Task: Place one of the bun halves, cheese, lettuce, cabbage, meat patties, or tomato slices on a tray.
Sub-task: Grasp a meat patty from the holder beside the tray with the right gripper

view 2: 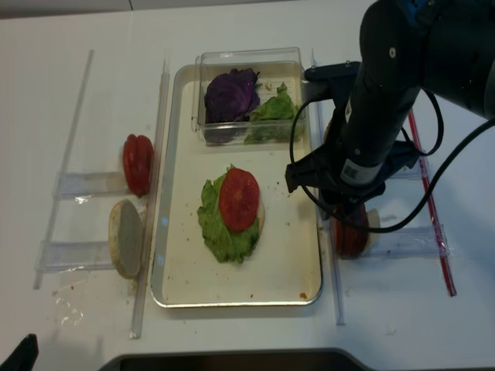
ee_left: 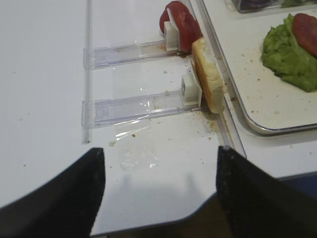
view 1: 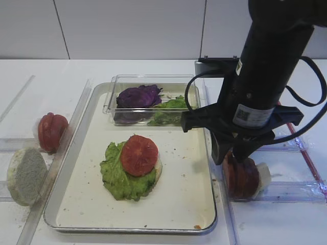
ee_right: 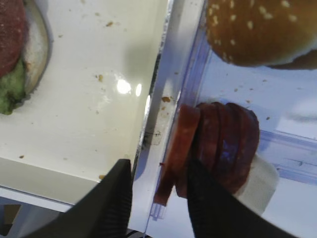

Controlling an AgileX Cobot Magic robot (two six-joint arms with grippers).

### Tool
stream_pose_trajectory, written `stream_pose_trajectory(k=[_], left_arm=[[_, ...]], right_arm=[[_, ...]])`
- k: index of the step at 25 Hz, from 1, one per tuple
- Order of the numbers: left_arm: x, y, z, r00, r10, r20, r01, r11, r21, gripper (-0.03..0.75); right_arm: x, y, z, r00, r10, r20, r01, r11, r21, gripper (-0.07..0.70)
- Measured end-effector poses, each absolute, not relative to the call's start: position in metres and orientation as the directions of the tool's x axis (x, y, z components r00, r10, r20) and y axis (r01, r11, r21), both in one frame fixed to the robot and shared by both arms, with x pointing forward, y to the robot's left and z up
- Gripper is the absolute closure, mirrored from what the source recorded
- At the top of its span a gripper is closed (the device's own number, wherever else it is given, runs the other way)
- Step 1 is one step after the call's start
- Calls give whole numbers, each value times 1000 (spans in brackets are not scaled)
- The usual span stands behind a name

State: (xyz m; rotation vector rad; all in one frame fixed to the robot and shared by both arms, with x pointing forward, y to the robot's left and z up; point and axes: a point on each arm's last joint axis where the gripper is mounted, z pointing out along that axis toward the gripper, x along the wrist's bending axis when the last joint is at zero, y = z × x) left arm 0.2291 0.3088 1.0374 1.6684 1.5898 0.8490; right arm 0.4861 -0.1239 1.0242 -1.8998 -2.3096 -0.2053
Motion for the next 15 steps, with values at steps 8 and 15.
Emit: stream_pose_trajectory(k=[8,15], left_arm=[[229,309,1037,45,999,7,561,-31,827,276],[229,309,1037,45,999,7,561,-31,827,276]], right_arm=[[487,-125,1024,-180,966,186,984,180,17,331],[487,-125,1024,-171,968,184,985,171,20,331]])
